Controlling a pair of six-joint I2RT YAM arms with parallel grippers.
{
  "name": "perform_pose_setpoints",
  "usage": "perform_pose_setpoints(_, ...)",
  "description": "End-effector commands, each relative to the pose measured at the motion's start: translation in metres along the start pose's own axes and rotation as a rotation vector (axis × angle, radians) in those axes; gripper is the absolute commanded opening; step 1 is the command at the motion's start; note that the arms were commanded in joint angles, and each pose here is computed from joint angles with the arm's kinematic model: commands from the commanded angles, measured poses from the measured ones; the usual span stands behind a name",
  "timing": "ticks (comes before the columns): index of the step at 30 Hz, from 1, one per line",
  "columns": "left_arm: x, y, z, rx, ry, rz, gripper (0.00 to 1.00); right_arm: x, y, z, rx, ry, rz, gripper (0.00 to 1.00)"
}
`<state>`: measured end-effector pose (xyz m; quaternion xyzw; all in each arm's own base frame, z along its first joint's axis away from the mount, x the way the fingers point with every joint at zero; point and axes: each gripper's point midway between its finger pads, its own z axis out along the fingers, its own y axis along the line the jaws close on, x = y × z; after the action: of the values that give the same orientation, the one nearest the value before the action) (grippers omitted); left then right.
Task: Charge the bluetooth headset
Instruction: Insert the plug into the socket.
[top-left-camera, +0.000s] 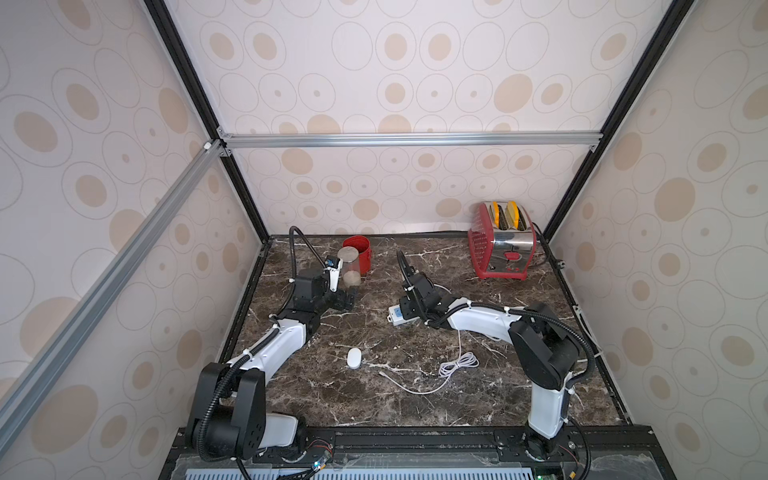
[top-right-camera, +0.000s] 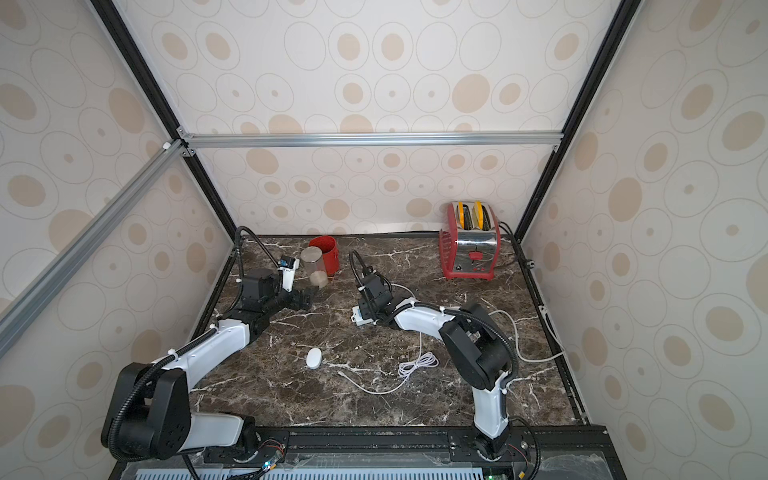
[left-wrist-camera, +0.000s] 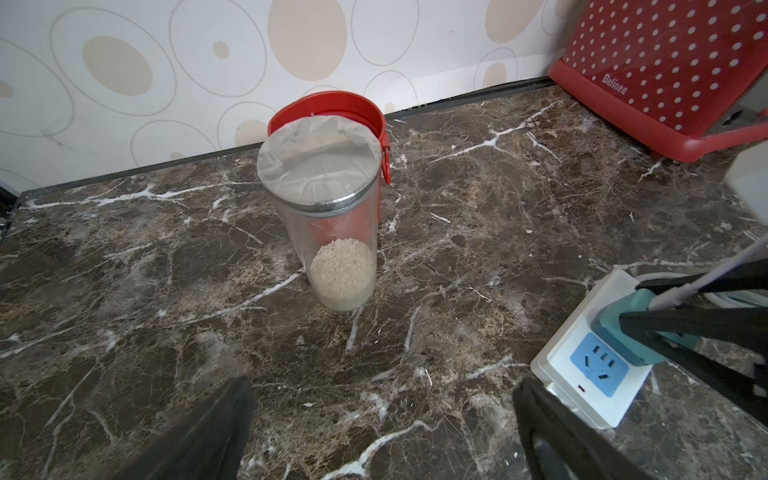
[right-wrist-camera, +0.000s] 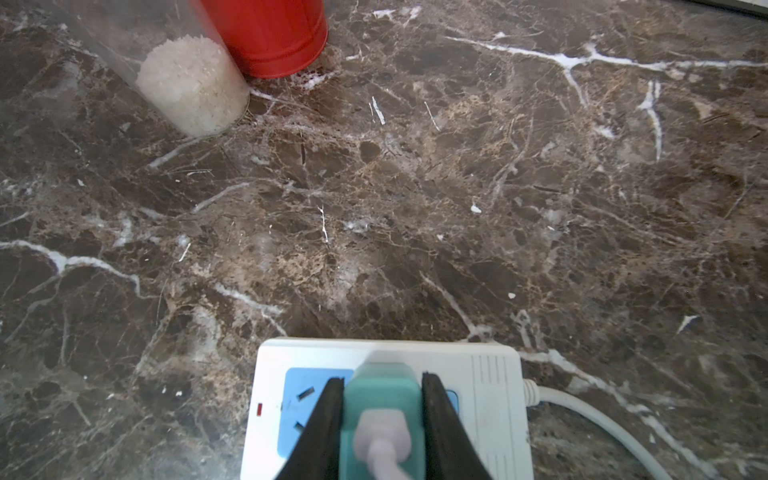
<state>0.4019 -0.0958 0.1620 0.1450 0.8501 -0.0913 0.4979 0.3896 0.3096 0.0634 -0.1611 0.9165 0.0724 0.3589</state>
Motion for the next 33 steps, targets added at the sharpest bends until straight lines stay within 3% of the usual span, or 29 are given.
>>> perform_pose_setpoints(1,-0.013,0.006,-0.001,-0.015,-0.022,0.018,0.99,0.198,-0.056,0.004,0.187,0.627,-0.209,0.00)
perform_pose_setpoints(7,-0.013,0.007,0.000,-0.018,-0.018,0.016,0.99,0.205,-0.057,0.011,0.182,0.669,-0.150,0.00)
perform_pose_setpoints(12,-0.013,0.009,0.002,-0.014,-0.024,0.000,0.99,0.159,-0.063,0.012,0.136,0.604,0.004,0.00)
perform_pose_setpoints(19,-0.023,0.006,-0.002,0.006,-0.058,-0.008,0.99,0.108,-0.060,0.005,0.133,0.474,-0.007,0.01)
perform_pose_setpoints(25,-0.038,0.002,-0.013,0.022,-0.092,-0.013,0.99,0.078,-0.050,-0.007,0.088,0.368,0.036,0.31)
perform_pose_setpoints(29,-0.042,0.001,-0.017,0.023,-0.100,-0.022,0.99,0.061,-0.045,-0.013,0.063,0.329,0.044,0.39)
perform_pose_setpoints(33,-0.041,0.002,-0.018,0.021,-0.101,-0.037,0.99,0.056,-0.043,-0.013,0.056,0.326,0.047,0.38)
